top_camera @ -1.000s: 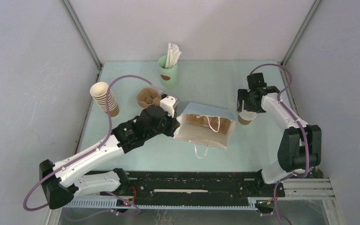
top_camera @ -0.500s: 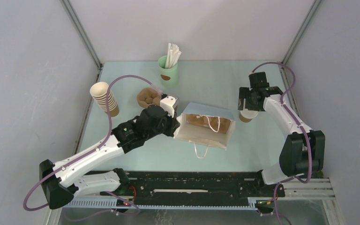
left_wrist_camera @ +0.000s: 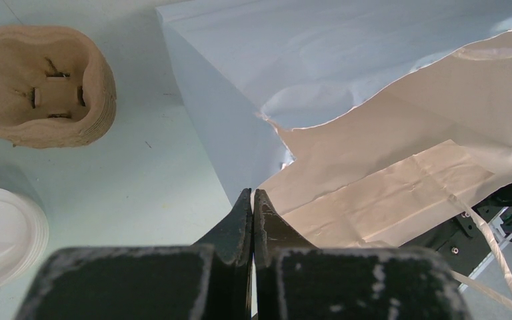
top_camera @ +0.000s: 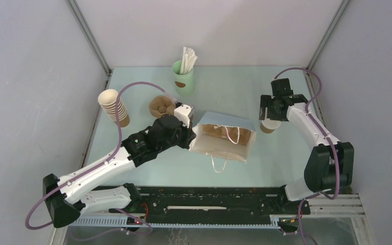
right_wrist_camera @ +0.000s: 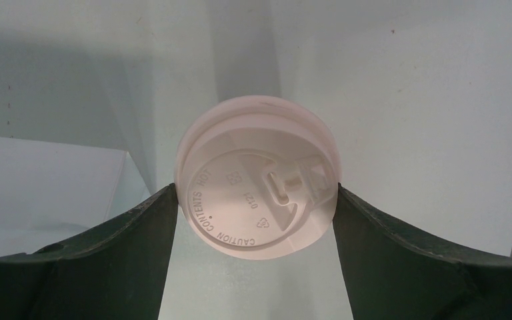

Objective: Pack the takeout coffee

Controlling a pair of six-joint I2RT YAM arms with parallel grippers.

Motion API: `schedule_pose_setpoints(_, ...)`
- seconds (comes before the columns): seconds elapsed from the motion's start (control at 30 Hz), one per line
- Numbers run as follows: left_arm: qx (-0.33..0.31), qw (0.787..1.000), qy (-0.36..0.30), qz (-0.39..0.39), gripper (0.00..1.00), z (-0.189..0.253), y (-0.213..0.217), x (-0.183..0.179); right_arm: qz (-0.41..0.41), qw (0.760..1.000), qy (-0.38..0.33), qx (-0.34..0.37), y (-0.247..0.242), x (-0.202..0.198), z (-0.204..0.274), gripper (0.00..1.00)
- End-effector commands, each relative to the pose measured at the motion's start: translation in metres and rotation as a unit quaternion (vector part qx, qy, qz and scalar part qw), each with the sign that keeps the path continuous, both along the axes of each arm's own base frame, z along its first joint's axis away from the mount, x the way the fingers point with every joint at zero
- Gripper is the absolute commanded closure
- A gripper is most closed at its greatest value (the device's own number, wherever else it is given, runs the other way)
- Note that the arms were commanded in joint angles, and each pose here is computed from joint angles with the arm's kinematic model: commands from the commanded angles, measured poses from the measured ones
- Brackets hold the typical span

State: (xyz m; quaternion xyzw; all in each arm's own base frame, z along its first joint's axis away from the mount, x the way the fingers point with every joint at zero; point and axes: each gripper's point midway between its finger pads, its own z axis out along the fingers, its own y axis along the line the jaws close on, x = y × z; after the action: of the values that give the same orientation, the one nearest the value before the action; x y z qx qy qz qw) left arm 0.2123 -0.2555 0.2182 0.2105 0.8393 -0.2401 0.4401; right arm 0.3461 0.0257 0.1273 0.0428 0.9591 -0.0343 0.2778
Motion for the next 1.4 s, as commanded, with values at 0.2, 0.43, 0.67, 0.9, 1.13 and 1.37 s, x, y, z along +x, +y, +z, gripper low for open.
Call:
schedule_pose_setpoints(0.2, -0.038, 0.999, -0.017, -0.004, 1.0, 0.034, -0.006, 0.002, 0.006, 1.0, 0.007, 0.004, 0.004, 0.004, -0.005, 0.1)
schedule_pose_setpoints(0.43, -0.039, 0.999, -0.019, -0.004, 1.0, 0.036, -0.007, 0.002, 0.004, 1.0, -0.019, 0.003, 0.003, 0.005, 0.01, 0.12)
schedule_pose_setpoints(0.67, -0.03, 0.999, -0.024, -0.004, 1.0, 0.039, -0.006, 0.005, -0.001, 0.996, -0.085, 0.015, 0.004, -0.007, 0.059, 0.13)
schedule_pose_setpoints(0.9, -0.012, 0.999, -0.034, -0.01, 1.0, 0.047, -0.007, 0.009, 0.028, 0.983, -0.181, 0.026, 0.023, -0.038, 0.124, 0.14)
schedule_pose_setpoints(1.13, -0.006, 0.999, -0.036, -0.01, 1.0, 0.046, -0.005, 0.009, 0.105, 0.948, -0.293, 0.066, 0.052, -0.089, 0.195, 0.18)
schedule_pose_setpoints(1.37, -0.003, 0.999, -0.032, -0.018, 1.0, 0.046, -0.009, 0.009, 0.212, 0.891, -0.363, 0.17, 0.082, -0.154, 0.256, 0.2)
